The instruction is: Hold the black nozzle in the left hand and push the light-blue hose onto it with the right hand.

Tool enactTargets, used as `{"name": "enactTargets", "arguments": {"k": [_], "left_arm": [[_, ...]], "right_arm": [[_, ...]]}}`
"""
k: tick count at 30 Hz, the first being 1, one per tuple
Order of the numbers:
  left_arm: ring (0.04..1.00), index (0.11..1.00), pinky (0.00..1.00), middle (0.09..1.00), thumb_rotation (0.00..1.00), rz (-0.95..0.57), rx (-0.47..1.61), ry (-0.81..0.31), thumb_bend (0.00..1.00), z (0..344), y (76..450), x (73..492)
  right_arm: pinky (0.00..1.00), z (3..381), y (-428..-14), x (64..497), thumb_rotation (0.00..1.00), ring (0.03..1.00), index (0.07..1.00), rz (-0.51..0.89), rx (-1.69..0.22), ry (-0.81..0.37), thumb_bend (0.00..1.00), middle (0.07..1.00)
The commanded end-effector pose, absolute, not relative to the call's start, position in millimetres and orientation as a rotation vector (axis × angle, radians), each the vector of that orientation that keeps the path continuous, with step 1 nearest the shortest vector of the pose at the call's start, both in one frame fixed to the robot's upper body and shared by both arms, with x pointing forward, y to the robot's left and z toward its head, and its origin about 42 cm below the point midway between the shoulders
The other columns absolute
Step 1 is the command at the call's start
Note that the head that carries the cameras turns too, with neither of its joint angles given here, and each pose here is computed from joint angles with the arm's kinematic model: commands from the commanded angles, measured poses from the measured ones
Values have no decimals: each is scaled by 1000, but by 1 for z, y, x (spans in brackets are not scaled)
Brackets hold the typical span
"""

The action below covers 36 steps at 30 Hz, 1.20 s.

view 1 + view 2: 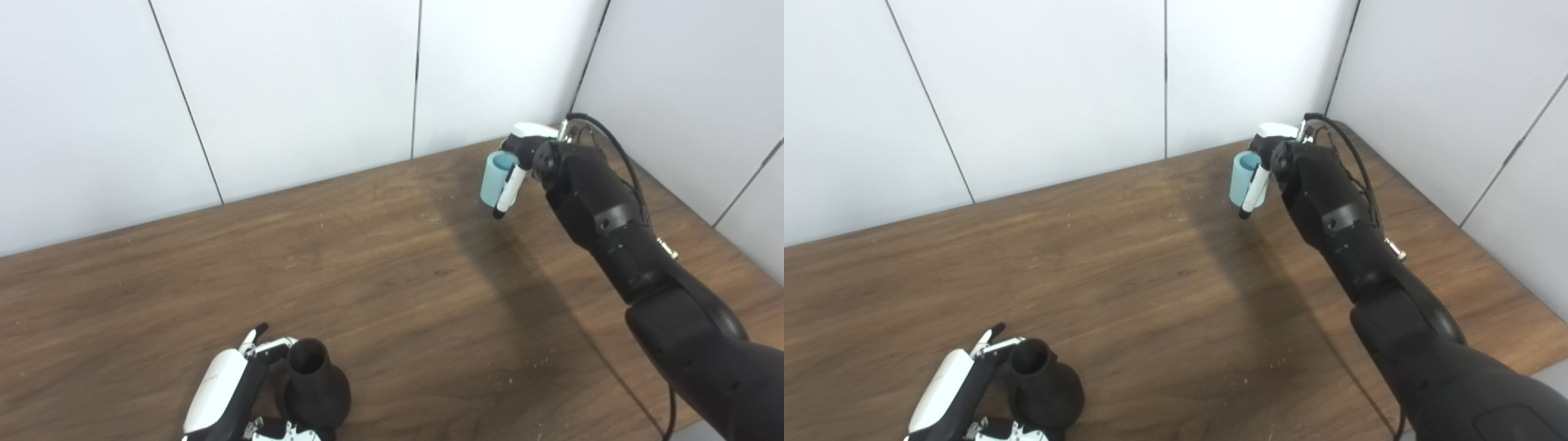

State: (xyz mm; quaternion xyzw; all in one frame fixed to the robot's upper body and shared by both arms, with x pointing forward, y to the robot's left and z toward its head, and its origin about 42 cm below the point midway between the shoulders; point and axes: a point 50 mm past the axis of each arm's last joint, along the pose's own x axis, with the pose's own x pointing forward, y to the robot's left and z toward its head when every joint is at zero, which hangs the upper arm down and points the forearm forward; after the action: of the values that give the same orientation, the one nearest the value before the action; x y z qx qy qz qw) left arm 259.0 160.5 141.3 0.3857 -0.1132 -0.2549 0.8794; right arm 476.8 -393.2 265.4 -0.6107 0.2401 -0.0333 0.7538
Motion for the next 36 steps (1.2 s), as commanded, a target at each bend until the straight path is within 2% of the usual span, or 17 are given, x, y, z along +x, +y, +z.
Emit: {"name": "enactTargets", "arguments": {"k": [1, 15, 21, 24, 29, 36], "left_arm": [[690, 490, 1000, 484, 0, -603, 853, -80, 522, 114, 165, 246], [691, 492, 1000, 482, 0, -625, 850, -74, 522, 116, 162, 243], [686, 492, 1000, 482, 0, -628, 845, -72, 522, 117, 162, 243], [684, 491, 1000, 483, 0, -630, 845, -71, 522, 116, 162, 243], [684, 490, 1000, 484, 0, -631, 848, -70, 522, 117, 162, 244], [684, 490, 1000, 484, 0, -630, 850, -69, 522, 116, 161, 244]], "right_arm": [[637, 304, -401, 483, 52, 705, 772, -161, -1360, 436, 903, 767], [606, 299, -399, 484, 32, 679, 762, -170, -1380, 409, 878, 744], [572, 297, -402, 484, 23, 640, 763, -165, -1386, 420, 873, 722], [550, 298, -402, 484, 17, 624, 737, -162, -1391, 420, 870, 711], [539, 300, -401, 484, 0, 580, 656, -157, -1401, 418, 859, 636], [532, 304, -400, 484, 0, 558, 642, -158, -1409, 408, 856, 617]]}}
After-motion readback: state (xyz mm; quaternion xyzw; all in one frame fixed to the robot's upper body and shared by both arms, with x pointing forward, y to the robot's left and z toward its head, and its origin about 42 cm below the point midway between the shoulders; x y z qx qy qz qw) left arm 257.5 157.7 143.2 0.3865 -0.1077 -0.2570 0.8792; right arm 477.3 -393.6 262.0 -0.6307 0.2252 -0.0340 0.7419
